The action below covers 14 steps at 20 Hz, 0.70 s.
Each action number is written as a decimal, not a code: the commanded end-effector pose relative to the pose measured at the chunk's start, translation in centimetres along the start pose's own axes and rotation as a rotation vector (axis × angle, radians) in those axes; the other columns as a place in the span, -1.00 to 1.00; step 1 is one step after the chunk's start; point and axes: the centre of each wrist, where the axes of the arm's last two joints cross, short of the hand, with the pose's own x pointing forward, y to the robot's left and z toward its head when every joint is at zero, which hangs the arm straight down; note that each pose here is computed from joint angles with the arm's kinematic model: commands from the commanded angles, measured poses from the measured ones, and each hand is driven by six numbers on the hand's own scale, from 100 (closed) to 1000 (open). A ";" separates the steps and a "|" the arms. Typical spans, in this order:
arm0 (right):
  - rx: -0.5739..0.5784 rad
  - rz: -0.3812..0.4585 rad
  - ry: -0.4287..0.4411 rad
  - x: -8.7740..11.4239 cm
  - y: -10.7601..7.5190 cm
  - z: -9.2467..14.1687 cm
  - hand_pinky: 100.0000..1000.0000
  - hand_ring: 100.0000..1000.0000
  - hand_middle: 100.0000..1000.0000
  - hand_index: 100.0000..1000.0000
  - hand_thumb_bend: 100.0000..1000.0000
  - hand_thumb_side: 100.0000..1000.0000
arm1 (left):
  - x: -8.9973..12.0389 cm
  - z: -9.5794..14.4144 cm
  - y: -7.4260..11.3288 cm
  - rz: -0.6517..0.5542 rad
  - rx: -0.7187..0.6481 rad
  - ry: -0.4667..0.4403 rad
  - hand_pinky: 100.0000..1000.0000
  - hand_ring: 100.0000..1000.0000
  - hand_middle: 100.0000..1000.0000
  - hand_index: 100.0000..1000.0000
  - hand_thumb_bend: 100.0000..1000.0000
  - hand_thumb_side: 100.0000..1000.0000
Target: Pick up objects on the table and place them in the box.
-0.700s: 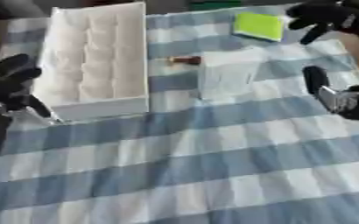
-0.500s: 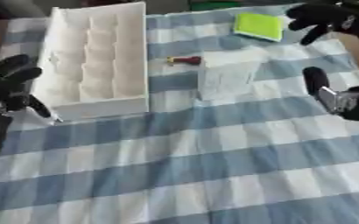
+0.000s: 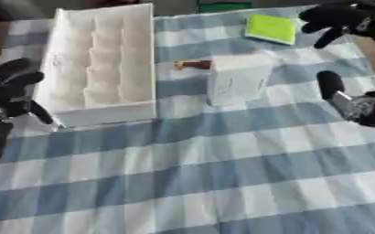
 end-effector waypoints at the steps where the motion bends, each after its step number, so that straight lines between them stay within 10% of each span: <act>1: 0.003 0.025 -0.009 0.2 -0.9 -0.2 0.21 0.62 0.74 0.98 -1.00 -0.47 | 0.6 -0.4 0.3 -0.014 -0.008 -0.024 -0.05 0.81 0.84 0.50 -0.79 0.47; 14: 0.058 0.012 -0.038 -1.7 -1.8 -0.9 0.12 0.55 0.63 0.92 -1.00 -0.31 | 0.6 -0.6 0.2 -0.009 -0.014 -0.037 -0.05 0.81 0.84 0.50 -0.79 0.46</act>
